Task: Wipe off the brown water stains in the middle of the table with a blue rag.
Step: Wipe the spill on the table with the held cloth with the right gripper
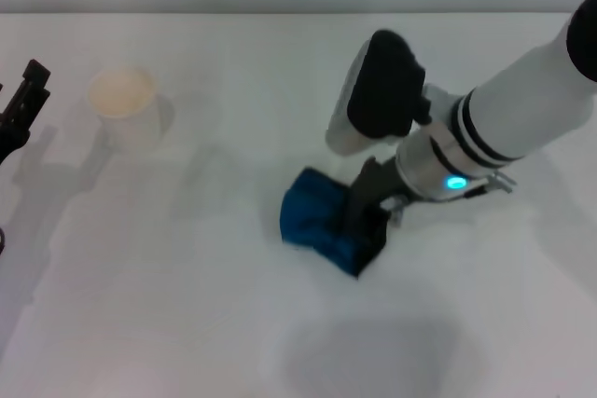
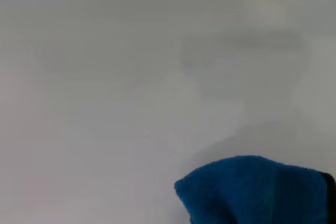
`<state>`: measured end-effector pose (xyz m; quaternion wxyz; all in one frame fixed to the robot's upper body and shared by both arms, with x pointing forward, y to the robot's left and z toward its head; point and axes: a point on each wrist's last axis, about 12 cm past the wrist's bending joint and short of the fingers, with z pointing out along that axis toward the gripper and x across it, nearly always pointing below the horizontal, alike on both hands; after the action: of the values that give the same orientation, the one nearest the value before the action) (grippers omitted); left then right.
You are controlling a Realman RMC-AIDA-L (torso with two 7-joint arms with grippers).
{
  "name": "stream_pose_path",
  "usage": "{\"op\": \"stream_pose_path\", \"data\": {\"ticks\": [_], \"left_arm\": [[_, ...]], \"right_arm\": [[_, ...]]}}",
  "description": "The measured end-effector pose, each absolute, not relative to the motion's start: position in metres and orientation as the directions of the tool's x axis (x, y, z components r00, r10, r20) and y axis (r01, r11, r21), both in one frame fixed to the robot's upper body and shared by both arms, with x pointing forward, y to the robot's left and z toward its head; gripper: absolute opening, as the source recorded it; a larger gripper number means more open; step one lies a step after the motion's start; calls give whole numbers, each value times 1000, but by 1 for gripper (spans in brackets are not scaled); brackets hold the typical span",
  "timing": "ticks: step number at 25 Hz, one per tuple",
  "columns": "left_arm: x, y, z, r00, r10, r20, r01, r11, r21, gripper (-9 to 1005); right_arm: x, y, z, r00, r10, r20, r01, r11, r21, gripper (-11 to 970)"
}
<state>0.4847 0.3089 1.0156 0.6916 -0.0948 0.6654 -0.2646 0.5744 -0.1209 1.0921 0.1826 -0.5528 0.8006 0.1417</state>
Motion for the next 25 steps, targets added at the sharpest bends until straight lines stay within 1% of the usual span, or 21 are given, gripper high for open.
{"op": "stream_pose_path", "data": {"ticks": [5,10,12,16,19,25], "left_arm": [[485,310,1016,-22,-490,-872,241,844,-480,888],[487,312,1018,-11,-482,-876,245,848,-470,887],[488,312,1019,-8,-480,-877,247,849,-467,887],[488,313,1020,-6,-478,-878,247,850,-464,888],[488,313,1019,-6,-477,-879,246,851,-464,888],[487,314,1019,-5,-478,-879,244,852,-464,887]], "right_arm": [[599,-139,1086,-437,-750,-497,-861,509,-11,63],[617,-165,1085,-495,-695,-521,-803,595,-30,68],[625,-175,1088,-493,-688,-533,-791,610,-56,71],[631,-183,1090,-492,-687,-535,-773,627,-94,75],[634,-183,1093,-508,-675,-535,-757,646,-97,78],[635,-175,1095,-457,-724,-516,-789,598,-142,85]]}}
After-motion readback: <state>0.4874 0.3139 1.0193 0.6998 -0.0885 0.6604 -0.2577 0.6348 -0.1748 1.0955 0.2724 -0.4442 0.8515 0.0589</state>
